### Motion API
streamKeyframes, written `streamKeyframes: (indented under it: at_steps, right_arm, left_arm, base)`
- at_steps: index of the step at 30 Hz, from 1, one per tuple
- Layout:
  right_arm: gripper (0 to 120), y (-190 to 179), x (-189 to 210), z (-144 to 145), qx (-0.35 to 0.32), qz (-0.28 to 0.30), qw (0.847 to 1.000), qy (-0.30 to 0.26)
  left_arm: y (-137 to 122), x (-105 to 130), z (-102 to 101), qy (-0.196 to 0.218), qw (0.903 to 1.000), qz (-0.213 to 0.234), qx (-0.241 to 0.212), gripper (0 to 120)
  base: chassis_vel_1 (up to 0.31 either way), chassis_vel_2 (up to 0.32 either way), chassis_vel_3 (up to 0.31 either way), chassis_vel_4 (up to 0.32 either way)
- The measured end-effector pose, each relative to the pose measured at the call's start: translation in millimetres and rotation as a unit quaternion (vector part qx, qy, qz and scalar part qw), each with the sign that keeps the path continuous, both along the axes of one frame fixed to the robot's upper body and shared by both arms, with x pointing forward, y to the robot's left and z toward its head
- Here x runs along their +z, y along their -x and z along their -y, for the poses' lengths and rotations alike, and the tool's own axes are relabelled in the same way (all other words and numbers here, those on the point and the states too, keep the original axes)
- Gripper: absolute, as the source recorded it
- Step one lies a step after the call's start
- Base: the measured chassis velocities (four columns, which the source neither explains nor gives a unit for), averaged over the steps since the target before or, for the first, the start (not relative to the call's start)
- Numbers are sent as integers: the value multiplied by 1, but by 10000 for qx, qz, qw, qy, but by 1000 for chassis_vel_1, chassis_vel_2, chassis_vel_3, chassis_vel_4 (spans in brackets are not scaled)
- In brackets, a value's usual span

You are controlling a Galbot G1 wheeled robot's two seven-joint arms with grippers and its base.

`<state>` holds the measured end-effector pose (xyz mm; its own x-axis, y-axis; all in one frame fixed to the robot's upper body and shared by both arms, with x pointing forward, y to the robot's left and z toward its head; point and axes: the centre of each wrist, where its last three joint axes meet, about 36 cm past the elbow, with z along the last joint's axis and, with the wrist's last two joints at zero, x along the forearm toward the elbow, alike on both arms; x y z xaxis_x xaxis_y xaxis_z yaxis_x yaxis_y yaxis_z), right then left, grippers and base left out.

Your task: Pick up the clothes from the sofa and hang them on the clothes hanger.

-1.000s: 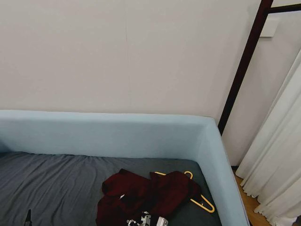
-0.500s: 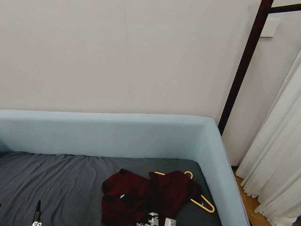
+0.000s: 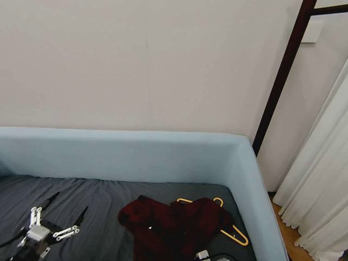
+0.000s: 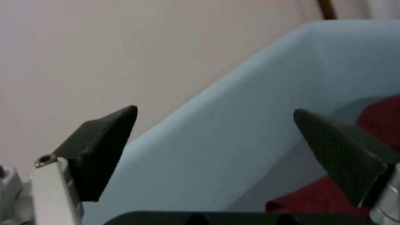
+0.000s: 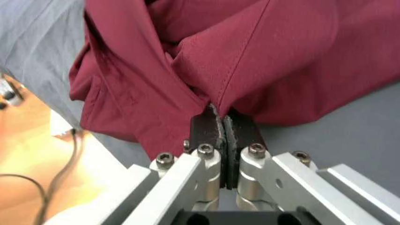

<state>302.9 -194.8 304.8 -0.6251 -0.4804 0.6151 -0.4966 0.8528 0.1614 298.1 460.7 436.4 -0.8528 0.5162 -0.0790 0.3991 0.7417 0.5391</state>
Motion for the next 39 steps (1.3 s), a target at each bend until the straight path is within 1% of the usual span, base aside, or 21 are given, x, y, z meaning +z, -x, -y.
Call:
streamKeyframes:
  at_steps: [2,3,5,6,8,9,11,13,14,16,18,20,22,25,27,30,31,34,36,37,39]
  right_arm:
    - [0,1,8,4,37,159,9998,61]
    - [0,1,8,4,37,159,9998,61]
    - [0,-1,15,4,124,388,9991,116]
    - [0,-4,15,1,221,608,9977,178]
    - [0,-9,11,-10,619,1138,9910,350]
    - [0,-9,11,-10,619,1138,9910,350]
    - [0,-8,11,-25,971,1343,9856,353]
    - [0,-6,14,-30,1043,1388,9843,308]
    - [0,-6,14,-30,1043,1388,9843,308]
    - [0,-6,16,-29,988,1413,9846,275]
    - [0,-5,17,-24,923,1437,9850,250]
    - [0,-5,18,-22,897,1456,9850,246]
    - [0,-4,20,-21,864,1469,9851,223]
    - [0,-7,24,-23,721,1496,9860,148]
    - [0,-8,26,-23,649,1471,9869,118]
    - [0,-10,27,-20,502,1431,9884,104]
    - [0,-10,27,-20,502,1431,9884,104]
    - [0,-12,25,-15,442,1422,9887,167]
    - [0,-14,24,-12,402,1419,9889,198]
    - [0,-14,24,-12,402,1419,9889,198]
    - [0,-17,25,-10,334,1421,9891,198]
  left_arm:
    - [-30,8,-11,-253,9992,-38,-291,99]
    - [-30,8,-11,-253,9992,-38,-291,99]
    - [-60,20,-22,-587,9960,-294,-613,99]
    - [-69,24,-31,-751,9938,-422,-699,99]
    - [-80,31,-52,-1119,9875,-667,-882,99]
    - [-80,31,-52,-1119,9875,-667,-882,99]
    - [-89,37,-72,-1480,9796,-896,-1024,100]
    - [-97,44,-75,-1768,9699,-1140,-1225,100]
    - [-97,44,-75,-1768,9699,-1140,-1225,100]
    - [-105,51,-73,-2088,9580,-1314,-1465,100]
    - [-110,56,-69,-2251,9522,-1385,-1529,100]
    - [-112,57,-67,-2257,9523,-1399,-1504,100]
    - [-114,59,-58,-2184,9548,-1435,-1413,100]
    - [-103,54,-35,-1812,9640,-1458,-1290,100]
    - [-97,49,-30,-1689,9667,-1434,-1281,100]
    - [-71,28,-19,-1316,9763,-1218,-1209,100]
    - [-71,28,-19,-1316,9763,-1218,-1209,100]
    - [-38,0,3,-674,9884,-1005,-918,100]
    - [-24,-18,4,-493,9923,-931,-657,100]
    - [-24,-18,4,-493,9923,-931,-657,100]
    - [-19,-34,0,-395,9943,-904,-395,100]
  base:
    - [0,0,0,0]
    - [0,0,0,0]
    - [0,0,0,0]
    - [0,0,0,0]
    - [0,0,0,0]
    - [0,0,0,0]
    - [0,0,0,0]
    - [50,62,7,21]
    - [50,62,12,32]
    - [0,0,0,0]
    - [0,0,0,0]
    - [0,0,0,0]
    - [0,0,0,0]
    - [0,0,0,0]
    - [0,0,0,0]
    - [0,0,0,0]
    - [0,0,0,0]
    - [0,0,0,0]
    - [0,0,0,0]
    - [0,0,0,0]
    - [0,0,0,0]
